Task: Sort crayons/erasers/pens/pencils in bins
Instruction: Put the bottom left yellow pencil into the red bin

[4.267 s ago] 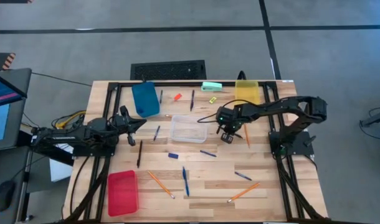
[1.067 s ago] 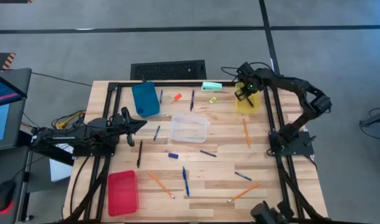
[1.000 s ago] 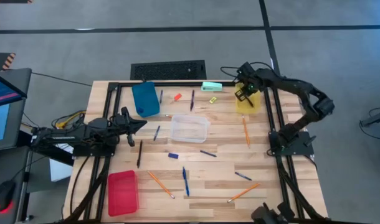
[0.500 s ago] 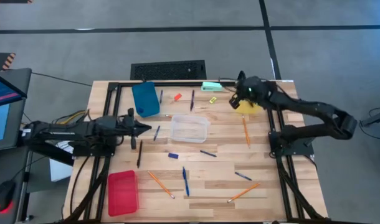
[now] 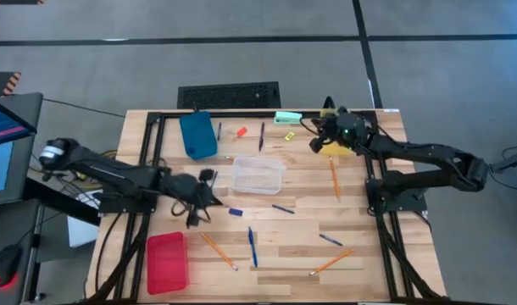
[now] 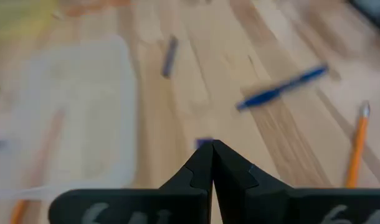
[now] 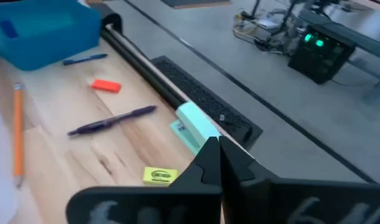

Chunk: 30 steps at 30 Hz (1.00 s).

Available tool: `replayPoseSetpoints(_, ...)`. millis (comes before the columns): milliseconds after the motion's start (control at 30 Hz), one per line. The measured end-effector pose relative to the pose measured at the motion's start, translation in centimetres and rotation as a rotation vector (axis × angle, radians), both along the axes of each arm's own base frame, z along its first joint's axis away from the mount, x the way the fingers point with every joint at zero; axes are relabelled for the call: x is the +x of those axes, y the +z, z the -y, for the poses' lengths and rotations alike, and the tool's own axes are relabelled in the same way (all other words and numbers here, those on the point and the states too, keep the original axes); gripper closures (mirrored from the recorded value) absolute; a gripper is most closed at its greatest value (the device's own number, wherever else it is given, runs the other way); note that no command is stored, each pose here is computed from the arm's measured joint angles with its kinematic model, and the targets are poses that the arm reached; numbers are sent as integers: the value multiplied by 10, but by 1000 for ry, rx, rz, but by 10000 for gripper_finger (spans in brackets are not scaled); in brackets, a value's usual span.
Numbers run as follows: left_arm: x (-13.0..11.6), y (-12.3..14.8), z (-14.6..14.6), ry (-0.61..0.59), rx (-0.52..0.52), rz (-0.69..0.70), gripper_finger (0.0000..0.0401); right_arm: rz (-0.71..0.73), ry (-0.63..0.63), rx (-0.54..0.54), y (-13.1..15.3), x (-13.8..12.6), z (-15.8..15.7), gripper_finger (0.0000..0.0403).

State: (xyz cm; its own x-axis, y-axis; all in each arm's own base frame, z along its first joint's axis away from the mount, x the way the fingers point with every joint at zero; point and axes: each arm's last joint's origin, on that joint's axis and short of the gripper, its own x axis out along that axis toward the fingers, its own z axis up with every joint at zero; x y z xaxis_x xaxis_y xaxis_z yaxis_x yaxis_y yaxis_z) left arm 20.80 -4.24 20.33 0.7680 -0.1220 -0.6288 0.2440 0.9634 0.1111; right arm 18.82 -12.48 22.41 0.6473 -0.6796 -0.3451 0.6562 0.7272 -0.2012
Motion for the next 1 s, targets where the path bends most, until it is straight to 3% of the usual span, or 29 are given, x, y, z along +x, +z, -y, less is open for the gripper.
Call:
replayPoseSetpoints(333, 46, -2, 66, -170, 162, -366, 392, 5, 118, 28, -1, 13, -24, 400)
replayPoseSetpoints(600, 66, -16, 110, -267, 281, -606, 338, 11, 161, 46, -20, 16, -50, 401)
replayPoseSetpoints(800, 71, -25, 132, -289, 363, -623, 306, 21, 239, 54, -31, 18, -74, 401)
replayPoseSetpoints(1000, 71, -29, 138, -266, 360, -626, 307, 61, 263, 7, -34, 19, -95, 401)
